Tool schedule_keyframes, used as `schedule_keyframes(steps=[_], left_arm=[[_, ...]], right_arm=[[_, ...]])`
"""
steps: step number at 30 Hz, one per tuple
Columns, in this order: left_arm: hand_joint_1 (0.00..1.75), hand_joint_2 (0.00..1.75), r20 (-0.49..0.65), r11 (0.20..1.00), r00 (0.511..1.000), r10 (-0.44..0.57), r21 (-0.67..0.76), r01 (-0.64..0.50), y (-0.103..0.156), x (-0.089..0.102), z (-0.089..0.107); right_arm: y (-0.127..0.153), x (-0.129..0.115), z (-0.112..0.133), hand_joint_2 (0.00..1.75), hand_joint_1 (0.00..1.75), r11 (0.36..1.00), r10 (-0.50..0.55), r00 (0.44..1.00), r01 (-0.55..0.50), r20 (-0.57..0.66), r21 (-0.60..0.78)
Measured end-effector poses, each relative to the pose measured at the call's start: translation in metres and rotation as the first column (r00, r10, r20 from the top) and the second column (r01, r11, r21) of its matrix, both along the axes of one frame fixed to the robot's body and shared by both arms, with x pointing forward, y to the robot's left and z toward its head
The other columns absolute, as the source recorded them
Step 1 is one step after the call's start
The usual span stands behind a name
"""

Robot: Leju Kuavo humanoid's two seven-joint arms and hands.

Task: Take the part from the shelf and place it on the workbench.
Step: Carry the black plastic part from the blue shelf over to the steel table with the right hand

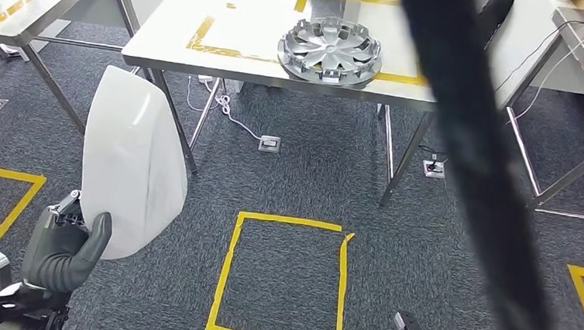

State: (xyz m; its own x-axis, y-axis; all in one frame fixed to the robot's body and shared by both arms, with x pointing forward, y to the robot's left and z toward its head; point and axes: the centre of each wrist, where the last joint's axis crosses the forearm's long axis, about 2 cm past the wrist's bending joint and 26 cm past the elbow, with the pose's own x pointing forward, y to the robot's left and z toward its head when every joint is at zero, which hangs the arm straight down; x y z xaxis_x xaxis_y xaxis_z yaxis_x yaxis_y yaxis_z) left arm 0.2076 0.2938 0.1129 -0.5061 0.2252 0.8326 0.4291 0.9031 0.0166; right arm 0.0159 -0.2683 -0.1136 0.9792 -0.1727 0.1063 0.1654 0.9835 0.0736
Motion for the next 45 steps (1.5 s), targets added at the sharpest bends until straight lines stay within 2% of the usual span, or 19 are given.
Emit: schedule_keyframes(steps=[45], left_arm=[[1.75, 1.75, 0.017, 1.000, 1.000, -0.002, 0.020, 0.001, 0.0030, 0.0018, 0.0038]], right_arm=[[-0.0025, 0.0008, -0.0001, 0.00, 0.00, 1.000, 0.015, 1.000, -0.015, 0.000, 0.004]])
